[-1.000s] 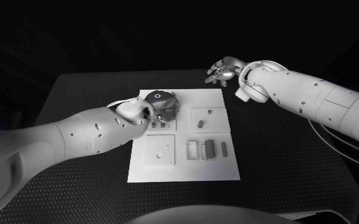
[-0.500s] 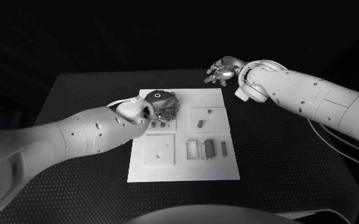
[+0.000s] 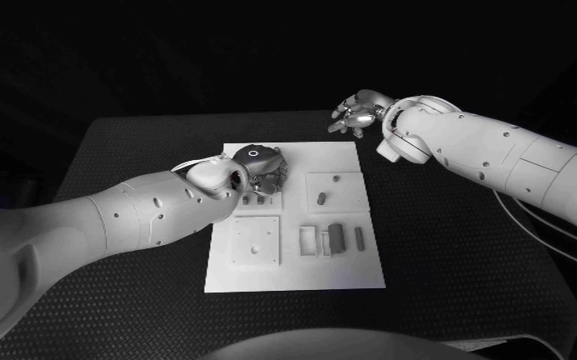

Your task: Assemble the parts on the task board

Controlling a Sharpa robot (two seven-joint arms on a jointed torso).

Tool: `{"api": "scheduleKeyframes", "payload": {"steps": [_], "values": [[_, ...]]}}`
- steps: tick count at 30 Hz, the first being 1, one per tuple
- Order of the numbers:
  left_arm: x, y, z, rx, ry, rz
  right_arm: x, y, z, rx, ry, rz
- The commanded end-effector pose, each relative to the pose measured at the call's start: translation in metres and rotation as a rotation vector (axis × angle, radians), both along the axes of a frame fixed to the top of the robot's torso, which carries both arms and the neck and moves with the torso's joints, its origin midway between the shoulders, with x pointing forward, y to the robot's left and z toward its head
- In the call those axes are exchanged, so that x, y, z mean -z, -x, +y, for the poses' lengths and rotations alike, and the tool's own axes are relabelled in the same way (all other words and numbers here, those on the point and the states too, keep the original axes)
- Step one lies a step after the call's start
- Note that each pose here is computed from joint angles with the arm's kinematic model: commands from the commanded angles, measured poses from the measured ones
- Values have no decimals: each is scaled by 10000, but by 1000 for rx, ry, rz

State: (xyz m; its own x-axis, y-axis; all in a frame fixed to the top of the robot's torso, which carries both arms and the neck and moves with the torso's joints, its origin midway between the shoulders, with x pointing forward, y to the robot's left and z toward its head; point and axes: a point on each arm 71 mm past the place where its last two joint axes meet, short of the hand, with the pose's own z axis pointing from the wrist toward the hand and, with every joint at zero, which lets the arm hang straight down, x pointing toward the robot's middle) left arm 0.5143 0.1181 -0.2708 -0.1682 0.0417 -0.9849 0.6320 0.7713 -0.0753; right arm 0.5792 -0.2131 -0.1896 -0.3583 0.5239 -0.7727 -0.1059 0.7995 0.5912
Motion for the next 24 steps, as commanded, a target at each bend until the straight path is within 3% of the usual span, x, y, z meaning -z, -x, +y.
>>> {"api": "scheduleKeyframes", "payload": {"steps": [1, 24], "values": [[52, 28, -14, 10, -24, 33, -1, 4, 13, -14, 5, -4], [38, 22, 5, 1, -9, 19, 0, 3, 9, -13, 6, -3]]}}
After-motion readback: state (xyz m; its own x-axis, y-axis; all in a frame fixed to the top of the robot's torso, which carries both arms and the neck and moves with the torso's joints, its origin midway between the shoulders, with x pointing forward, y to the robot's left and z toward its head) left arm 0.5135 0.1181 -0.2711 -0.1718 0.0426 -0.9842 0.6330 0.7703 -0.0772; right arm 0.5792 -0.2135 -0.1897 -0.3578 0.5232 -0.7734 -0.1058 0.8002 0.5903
